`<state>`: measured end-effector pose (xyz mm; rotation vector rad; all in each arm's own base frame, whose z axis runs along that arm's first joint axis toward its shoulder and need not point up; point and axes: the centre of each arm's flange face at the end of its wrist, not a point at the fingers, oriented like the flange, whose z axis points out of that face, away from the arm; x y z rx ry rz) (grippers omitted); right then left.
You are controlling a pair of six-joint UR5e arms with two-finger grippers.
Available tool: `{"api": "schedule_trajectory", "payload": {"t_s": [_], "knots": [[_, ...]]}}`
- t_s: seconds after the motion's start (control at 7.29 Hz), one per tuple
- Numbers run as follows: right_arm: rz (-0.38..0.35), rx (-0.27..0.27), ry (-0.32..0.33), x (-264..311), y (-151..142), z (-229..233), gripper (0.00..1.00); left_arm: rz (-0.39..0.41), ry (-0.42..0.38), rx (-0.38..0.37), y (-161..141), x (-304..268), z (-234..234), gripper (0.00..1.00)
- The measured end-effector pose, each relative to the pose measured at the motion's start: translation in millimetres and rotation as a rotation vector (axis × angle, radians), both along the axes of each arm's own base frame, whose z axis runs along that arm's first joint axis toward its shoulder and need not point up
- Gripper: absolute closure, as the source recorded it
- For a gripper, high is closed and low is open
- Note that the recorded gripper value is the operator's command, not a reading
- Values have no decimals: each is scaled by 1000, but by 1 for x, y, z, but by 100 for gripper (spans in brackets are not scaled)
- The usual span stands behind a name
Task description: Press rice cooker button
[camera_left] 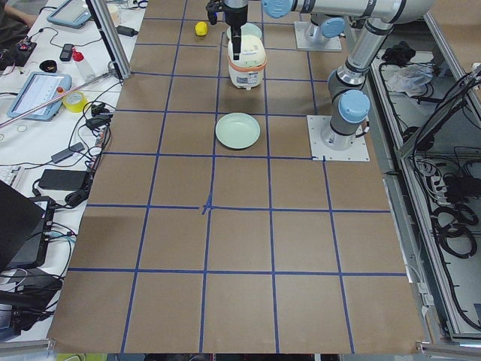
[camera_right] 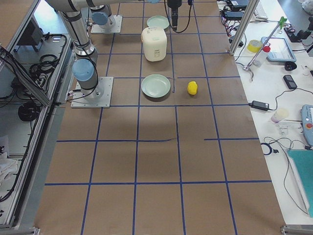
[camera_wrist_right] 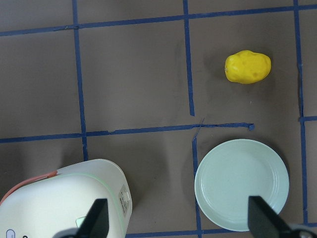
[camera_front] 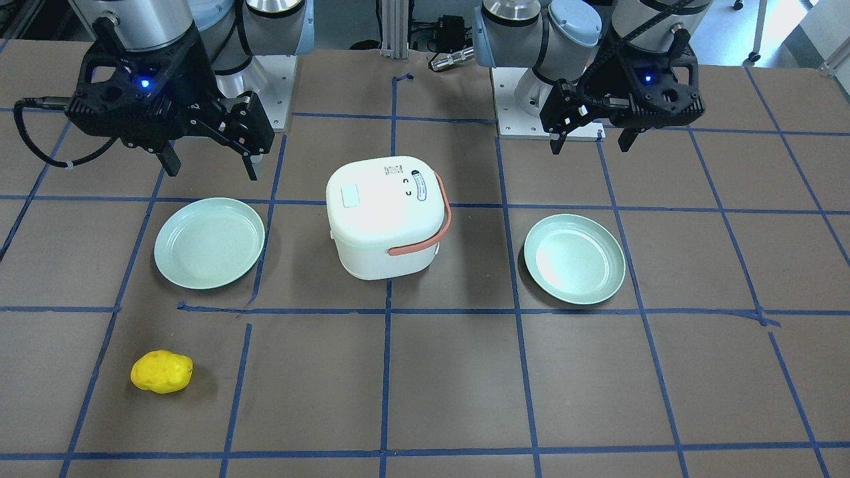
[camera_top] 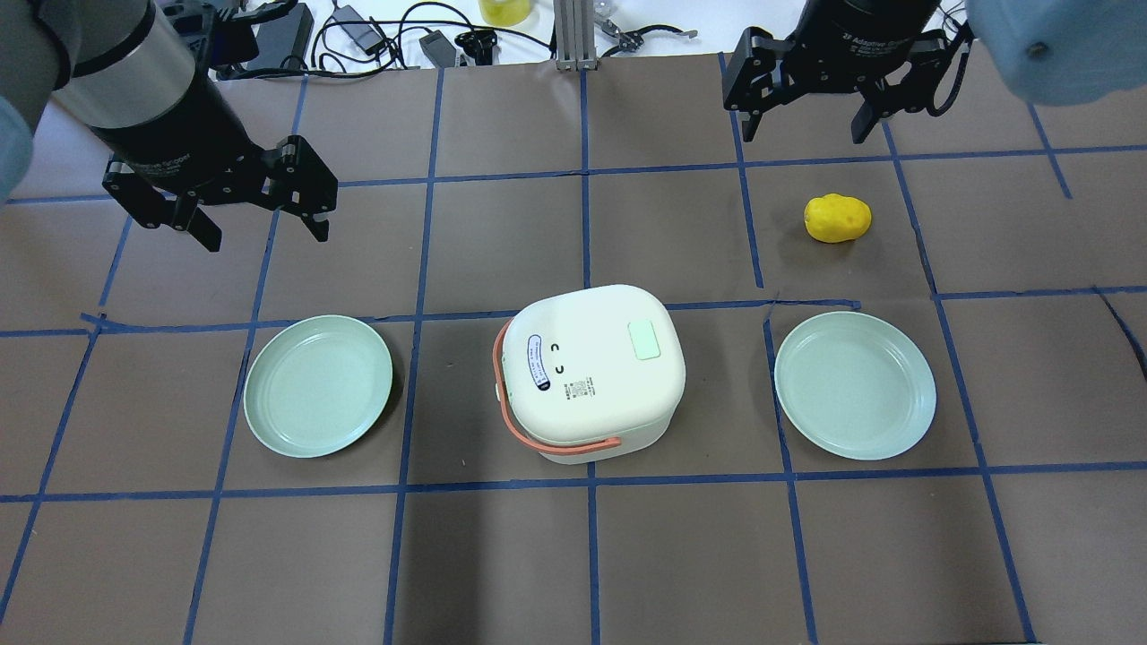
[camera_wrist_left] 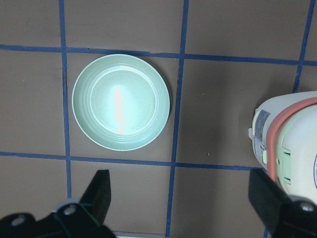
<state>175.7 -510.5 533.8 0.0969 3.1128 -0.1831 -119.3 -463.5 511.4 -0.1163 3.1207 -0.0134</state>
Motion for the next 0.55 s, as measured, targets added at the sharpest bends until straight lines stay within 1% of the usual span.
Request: {"api": "schedule_trajectory", "payload": {"t_s": [0.55], "knots": [[0,5,0,0,1,0,0,0,0,0,0,0,0,0]]}}
